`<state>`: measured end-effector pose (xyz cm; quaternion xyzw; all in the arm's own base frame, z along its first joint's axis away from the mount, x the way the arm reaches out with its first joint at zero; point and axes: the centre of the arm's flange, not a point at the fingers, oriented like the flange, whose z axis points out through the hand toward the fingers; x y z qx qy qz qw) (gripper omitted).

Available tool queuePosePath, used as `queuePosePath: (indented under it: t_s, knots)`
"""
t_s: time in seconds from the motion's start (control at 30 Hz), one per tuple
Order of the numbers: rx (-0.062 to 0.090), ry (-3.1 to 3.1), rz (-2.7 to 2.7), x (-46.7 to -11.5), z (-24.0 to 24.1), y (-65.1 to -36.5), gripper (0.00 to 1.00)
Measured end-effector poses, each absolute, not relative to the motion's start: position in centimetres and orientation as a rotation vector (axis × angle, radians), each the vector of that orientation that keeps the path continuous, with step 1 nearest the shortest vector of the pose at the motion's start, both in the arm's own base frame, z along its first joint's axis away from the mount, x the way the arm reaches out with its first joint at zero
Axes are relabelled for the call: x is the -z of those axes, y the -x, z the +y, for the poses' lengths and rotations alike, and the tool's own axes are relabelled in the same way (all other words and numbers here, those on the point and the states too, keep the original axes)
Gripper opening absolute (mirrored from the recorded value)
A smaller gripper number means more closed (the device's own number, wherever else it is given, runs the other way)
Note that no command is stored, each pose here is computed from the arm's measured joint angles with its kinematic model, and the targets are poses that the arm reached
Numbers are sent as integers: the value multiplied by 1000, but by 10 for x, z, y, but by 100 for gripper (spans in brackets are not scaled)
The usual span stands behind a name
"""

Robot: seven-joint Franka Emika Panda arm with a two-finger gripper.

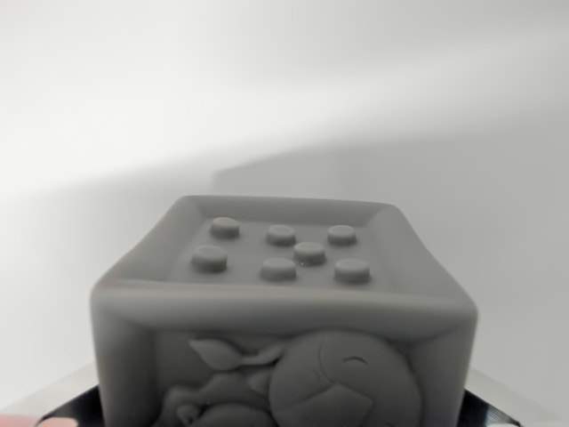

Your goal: Destack cube

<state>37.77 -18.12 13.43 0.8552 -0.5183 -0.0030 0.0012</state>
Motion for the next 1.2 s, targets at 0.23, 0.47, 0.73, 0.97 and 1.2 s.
queuePosePath:
  t_s: [0.23, 0.47, 0.73, 0.97, 1.2]
  knots:
    - [10, -2686, -1624, -124, -181, -378, 0]
    - [9, -2686, -1624, -117, -181, -378, 0]
    - [8, -2686, -1626, -115, -181, -378, 100]
    - [8, -2686, -1627, -115, -181, -378, 100]
    - [7, -2686, -1627, -115, -181, -378, 100]
